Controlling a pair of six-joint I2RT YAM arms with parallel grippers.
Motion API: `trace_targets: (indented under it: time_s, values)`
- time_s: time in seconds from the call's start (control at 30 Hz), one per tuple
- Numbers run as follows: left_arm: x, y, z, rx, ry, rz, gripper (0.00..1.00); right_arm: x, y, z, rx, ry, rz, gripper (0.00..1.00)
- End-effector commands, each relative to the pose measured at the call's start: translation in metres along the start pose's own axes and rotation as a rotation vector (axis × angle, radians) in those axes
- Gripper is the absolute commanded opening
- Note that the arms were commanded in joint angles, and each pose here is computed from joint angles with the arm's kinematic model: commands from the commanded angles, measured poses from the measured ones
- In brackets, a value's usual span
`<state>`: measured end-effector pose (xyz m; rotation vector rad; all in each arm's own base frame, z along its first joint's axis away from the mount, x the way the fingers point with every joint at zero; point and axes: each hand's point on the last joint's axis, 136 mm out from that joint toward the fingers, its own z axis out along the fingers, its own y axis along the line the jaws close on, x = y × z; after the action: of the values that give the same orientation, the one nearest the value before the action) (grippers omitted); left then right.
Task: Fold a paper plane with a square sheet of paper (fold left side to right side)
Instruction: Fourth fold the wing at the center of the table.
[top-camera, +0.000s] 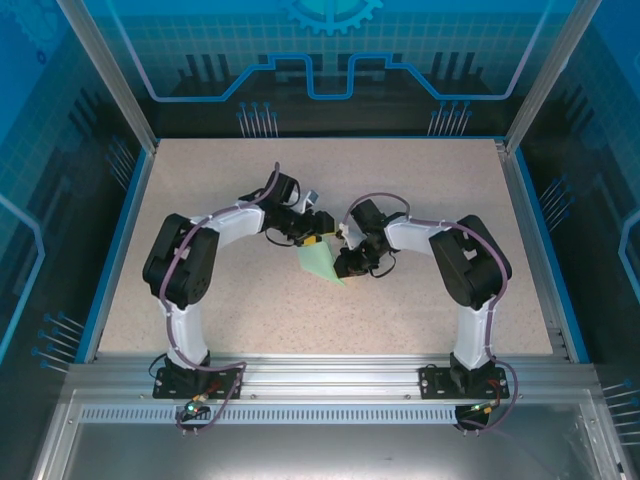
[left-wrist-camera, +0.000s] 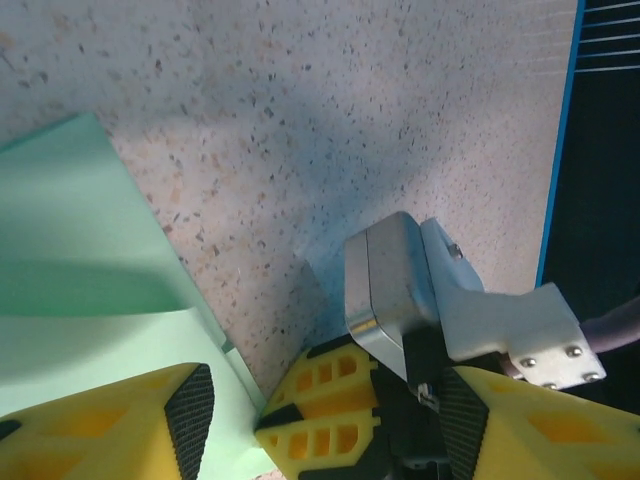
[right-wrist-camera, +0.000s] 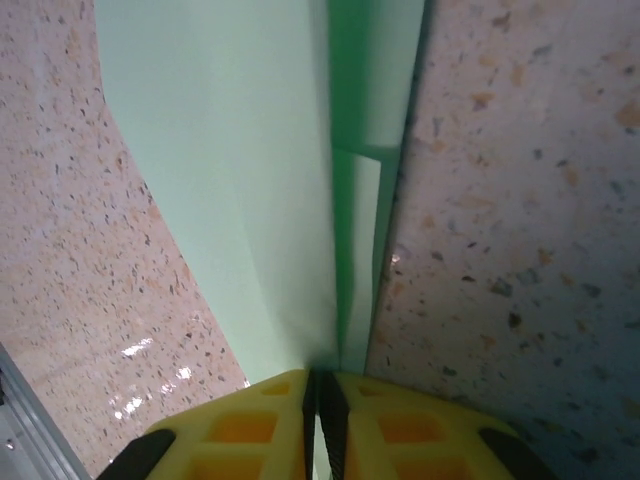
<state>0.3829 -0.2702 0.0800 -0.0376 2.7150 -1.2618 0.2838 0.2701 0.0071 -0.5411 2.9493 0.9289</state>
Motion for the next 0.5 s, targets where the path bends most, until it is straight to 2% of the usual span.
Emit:
trace_targets:
  time_s: [0.0, 0.23, 0.47]
  values:
    - [-0.007, 0.02, 0.015, -0.063, 0.002, -0.022, 0.65, 0.066, -0.033, 0.023, 0.118, 0.225, 0.084, 0.16]
    - [-0.005, 0.051, 0.026, -0.146, 0.013, -0.063, 0.64, 0.062, -0.031, 0.017, 0.103, 0.197, 0.082, 0.16]
    - [-0.012, 0.027, -0.001, -0.048, -0.052, -0.034, 0.64, 0.061, -0.031, 0.02, 0.094, 0.198, 0.089, 0.16]
